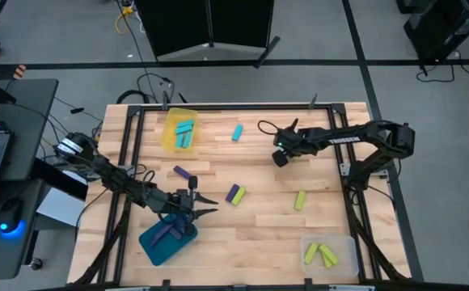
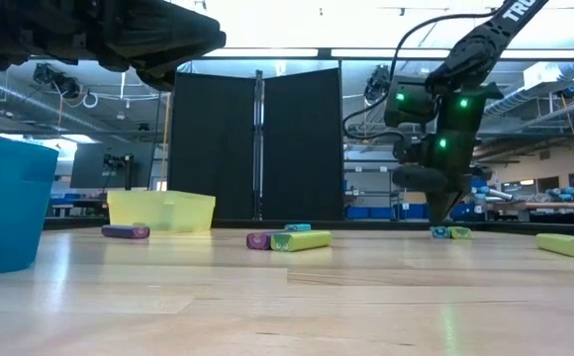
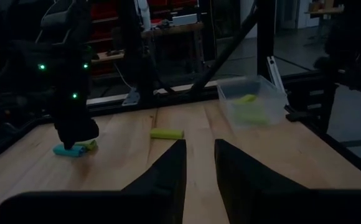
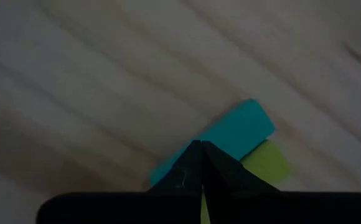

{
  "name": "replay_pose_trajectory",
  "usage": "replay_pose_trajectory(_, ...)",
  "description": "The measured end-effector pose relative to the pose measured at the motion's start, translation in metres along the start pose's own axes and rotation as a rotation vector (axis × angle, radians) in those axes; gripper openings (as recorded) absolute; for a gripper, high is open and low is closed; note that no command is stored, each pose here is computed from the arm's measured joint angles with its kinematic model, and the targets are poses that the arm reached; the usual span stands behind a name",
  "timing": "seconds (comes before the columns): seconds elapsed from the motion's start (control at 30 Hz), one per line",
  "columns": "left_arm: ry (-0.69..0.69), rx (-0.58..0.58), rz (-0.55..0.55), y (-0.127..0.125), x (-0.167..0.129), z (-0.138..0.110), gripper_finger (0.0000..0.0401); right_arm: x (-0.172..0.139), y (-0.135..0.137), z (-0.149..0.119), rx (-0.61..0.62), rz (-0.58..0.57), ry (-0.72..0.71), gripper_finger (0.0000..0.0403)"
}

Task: Sort blocks
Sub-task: Put the right blue block into the yellow bin

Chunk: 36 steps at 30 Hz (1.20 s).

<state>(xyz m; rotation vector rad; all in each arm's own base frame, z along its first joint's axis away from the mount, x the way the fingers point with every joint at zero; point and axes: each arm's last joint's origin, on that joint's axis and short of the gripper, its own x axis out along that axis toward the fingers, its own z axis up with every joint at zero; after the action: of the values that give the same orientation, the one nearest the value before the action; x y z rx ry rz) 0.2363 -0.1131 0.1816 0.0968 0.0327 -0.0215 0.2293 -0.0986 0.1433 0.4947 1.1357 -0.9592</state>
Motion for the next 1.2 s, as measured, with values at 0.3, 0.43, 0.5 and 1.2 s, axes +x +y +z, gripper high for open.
replay_pose_trajectory(0.3, 0.001, 0.021, 0.012, 0.001, 0.000, 0.000, 0.0089, -0.003, 0.009, -0.004, -0.114, 0.105, 0.034, 0.0015)
replay_pose_trajectory(0.43, 0.001, 0.021, 0.013, 0.001, 0.000, 0.000, 0.0089, -0.013, 0.029, -0.012, -0.267, 0.159, 0.017, 0.0016)
replay_pose_trajectory(0.5, 0.001, 0.021, 0.013, 0.001, 0.000, 0.000, 0.0089, -0.021, 0.039, -0.014, -0.294, 0.151, -0.022, 0.0022)
replay_pose_trajectory(1.2, 0.006, 0.023, 0.024, 0.001, 0.000, 0.000, 0.0090, -0.023, 0.055, -0.052, -0.162, 0.084, -0.070, 0.0236)
